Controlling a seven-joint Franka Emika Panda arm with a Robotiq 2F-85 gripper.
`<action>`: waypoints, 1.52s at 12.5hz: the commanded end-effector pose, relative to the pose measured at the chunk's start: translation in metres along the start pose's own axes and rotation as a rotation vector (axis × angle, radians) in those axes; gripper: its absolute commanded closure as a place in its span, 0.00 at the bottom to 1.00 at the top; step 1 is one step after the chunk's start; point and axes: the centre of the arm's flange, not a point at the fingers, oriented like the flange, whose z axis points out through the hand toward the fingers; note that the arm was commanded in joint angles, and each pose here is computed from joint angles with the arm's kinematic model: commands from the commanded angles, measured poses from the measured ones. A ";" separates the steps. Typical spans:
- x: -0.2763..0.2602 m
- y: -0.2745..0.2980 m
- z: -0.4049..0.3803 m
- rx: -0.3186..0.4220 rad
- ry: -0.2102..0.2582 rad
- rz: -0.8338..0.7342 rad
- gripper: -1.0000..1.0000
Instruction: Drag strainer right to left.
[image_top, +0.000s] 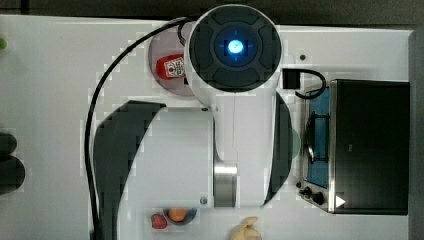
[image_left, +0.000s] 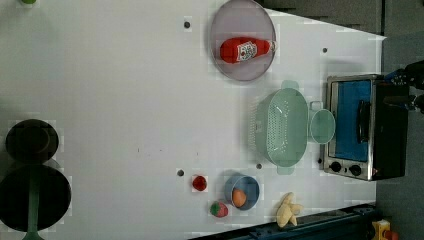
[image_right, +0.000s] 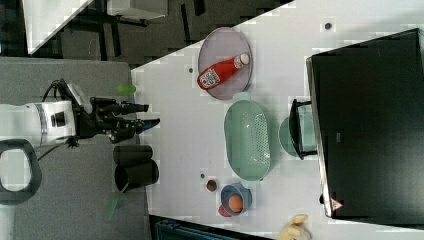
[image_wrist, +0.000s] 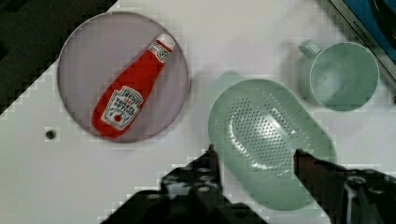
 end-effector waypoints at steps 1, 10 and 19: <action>-0.094 0.141 -0.046 -0.010 -0.020 0.119 0.20; -0.066 0.106 0.065 -0.063 -0.063 0.214 0.00; -0.044 0.052 0.294 -0.041 -0.028 0.665 0.00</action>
